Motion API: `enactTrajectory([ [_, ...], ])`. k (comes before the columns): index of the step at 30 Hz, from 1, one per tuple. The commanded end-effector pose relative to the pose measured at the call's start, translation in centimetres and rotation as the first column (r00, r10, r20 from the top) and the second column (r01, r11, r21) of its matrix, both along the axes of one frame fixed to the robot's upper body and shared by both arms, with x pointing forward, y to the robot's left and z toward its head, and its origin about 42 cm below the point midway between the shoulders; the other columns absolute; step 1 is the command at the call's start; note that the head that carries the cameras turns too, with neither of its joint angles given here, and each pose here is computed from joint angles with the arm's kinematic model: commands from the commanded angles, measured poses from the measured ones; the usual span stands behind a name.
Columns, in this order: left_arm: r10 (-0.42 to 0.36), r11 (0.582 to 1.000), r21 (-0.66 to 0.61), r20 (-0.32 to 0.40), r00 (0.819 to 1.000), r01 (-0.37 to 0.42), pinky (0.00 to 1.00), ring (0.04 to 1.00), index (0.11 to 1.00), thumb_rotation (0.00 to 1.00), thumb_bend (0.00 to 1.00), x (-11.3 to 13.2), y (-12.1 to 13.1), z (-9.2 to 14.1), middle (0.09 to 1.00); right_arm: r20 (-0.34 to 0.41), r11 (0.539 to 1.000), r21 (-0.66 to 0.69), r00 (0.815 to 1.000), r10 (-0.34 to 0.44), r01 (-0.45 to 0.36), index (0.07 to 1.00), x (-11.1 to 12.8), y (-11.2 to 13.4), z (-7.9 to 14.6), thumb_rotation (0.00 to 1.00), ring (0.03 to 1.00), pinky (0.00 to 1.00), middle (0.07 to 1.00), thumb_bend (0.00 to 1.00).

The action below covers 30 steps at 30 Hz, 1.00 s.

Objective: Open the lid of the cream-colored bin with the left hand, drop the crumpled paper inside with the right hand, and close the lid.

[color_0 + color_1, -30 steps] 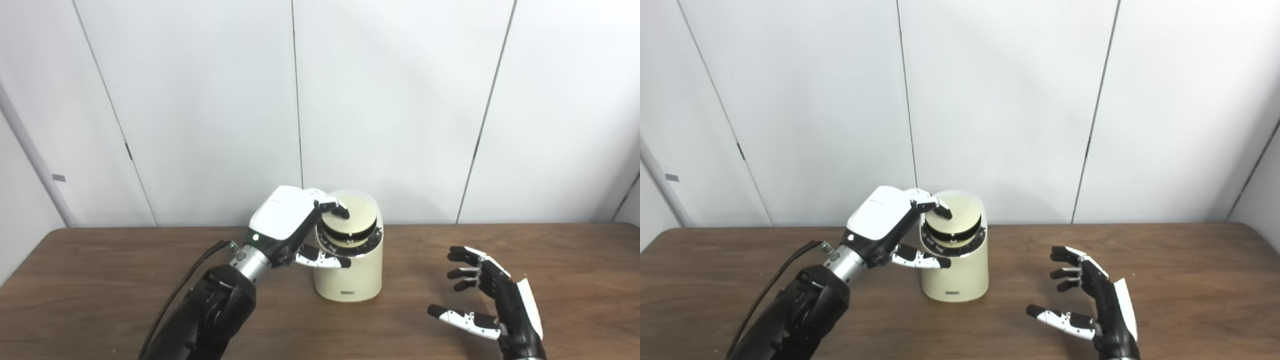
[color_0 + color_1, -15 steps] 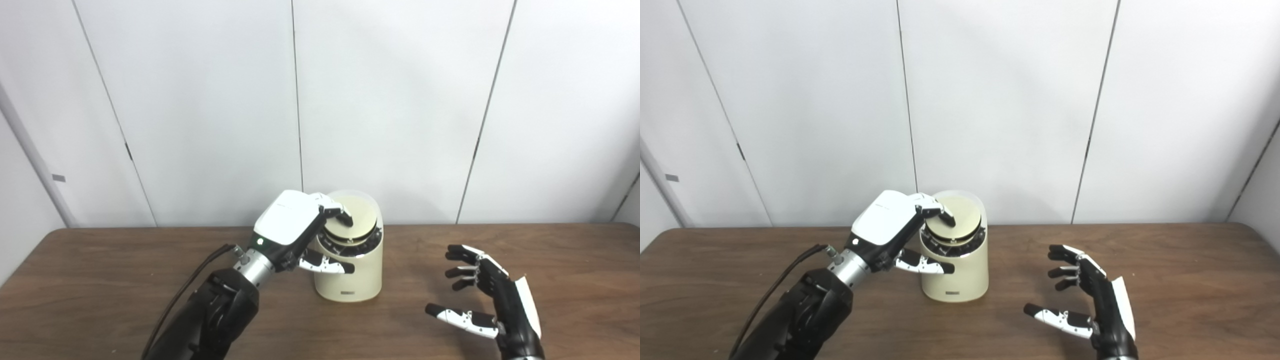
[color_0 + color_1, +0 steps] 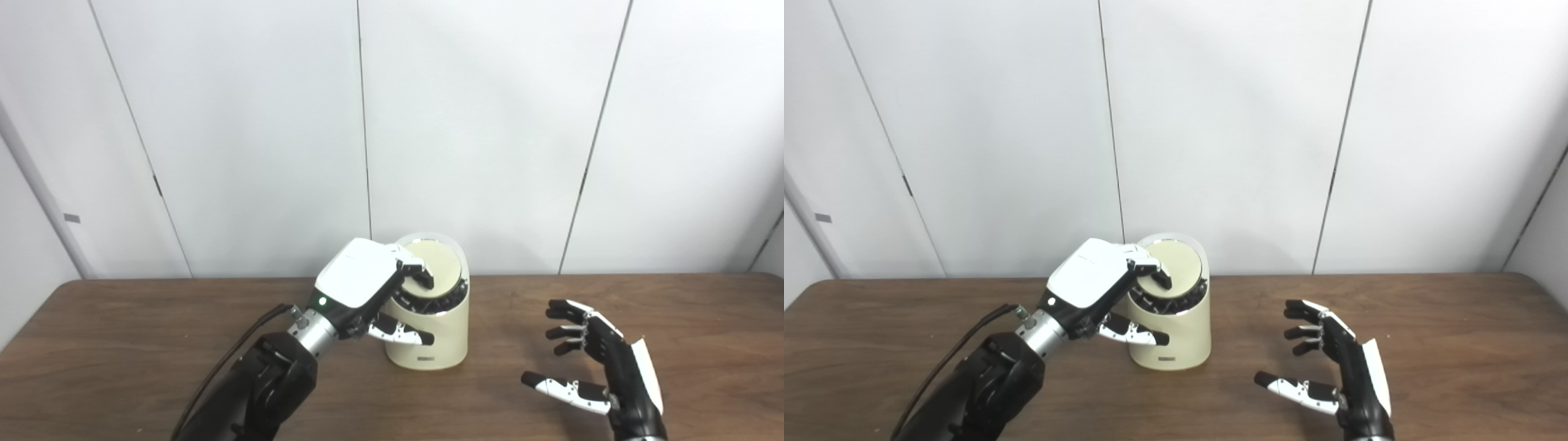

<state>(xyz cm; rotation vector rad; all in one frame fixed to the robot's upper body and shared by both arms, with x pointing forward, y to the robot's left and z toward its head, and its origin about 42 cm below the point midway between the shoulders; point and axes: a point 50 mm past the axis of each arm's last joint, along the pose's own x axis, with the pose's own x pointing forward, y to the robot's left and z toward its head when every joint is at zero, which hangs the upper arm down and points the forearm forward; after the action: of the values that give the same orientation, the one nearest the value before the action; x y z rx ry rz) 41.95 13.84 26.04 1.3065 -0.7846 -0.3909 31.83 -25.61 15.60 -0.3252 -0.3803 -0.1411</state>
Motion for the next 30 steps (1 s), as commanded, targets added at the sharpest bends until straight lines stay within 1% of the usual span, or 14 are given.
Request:
enactTrajectory([
  [1,-0.013,0.999,0.036,0.052,0.999,0.011,0.64,0.74,0.65,0.36,0.82,0.2,-0.1,1.1,0.652,0.086,1.0,0.0,0.996,-0.002,0.002,0.714,0.6,0.2,2.1,0.07,0.603,0.47,0.711,0.75],
  [5,-0.011,0.998,0.067,0.065,0.998,0.006,0.66,0.746,0.655,0.35,0.82,0.2,-0.1,0.6,0.653,0.1,1.0,-0.006,0.995,0.005,-0.004,0.713,0.6,0.2,2.1,0.07,0.602,0.48,0.709,0.74],
  [13,-0.007,0.995,0.1,0.076,0.997,-0.001,0.68,0.752,0.666,0.36,0.83,0.5,-0.2,-0.4,0.659,0.087,1.0,-0.001,0.996,-0.002,0.002,0.713,0.5,0.3,2.3,0.07,0.601,0.48,0.71,0.75],
  [20,-0.002,0.985,0.173,0.081,0.997,-0.012,0.72,0.769,0.668,0.36,0.83,0.7,-0.5,-1.2,0.665,0.081,1.0,-0.001,0.997,-0.004,0.004,0.718,0.4,0.3,2.3,0.08,0.607,0.48,0.715,0.74],
  [23,-0.008,0.977,0.212,0.067,0.998,-0.006,0.76,0.782,0.662,0.37,0.84,0.7,-0.7,-1.5,0.664,0.077,1.0,0.003,0.997,-0.008,0.008,0.716,0.5,0.3,2.3,0.09,0.606,0.48,0.713,0.75],
  [27,-0.008,0.963,0.268,0.028,1.0,0.0,0.83,0.812,0.662,0.4,0.86,0.8,-1.0,-2.0,0.658,0.076,1.0,0.007,0.997,-0.011,0.01,0.714,0.4,0.4,2.5,0.08,0.604,0.48,0.712,0.76],
  [30,-0.01,0.954,0.3,0.007,1.0,0.007,0.83,0.812,0.656,0.4,0.88,0.7,-1.2,-2.3,0.653,0.076,1.0,0.01,0.997,-0.01,0.009,0.714,0.4,0.4,2.5,0.08,0.604,0.48,0.712,0.75],
])
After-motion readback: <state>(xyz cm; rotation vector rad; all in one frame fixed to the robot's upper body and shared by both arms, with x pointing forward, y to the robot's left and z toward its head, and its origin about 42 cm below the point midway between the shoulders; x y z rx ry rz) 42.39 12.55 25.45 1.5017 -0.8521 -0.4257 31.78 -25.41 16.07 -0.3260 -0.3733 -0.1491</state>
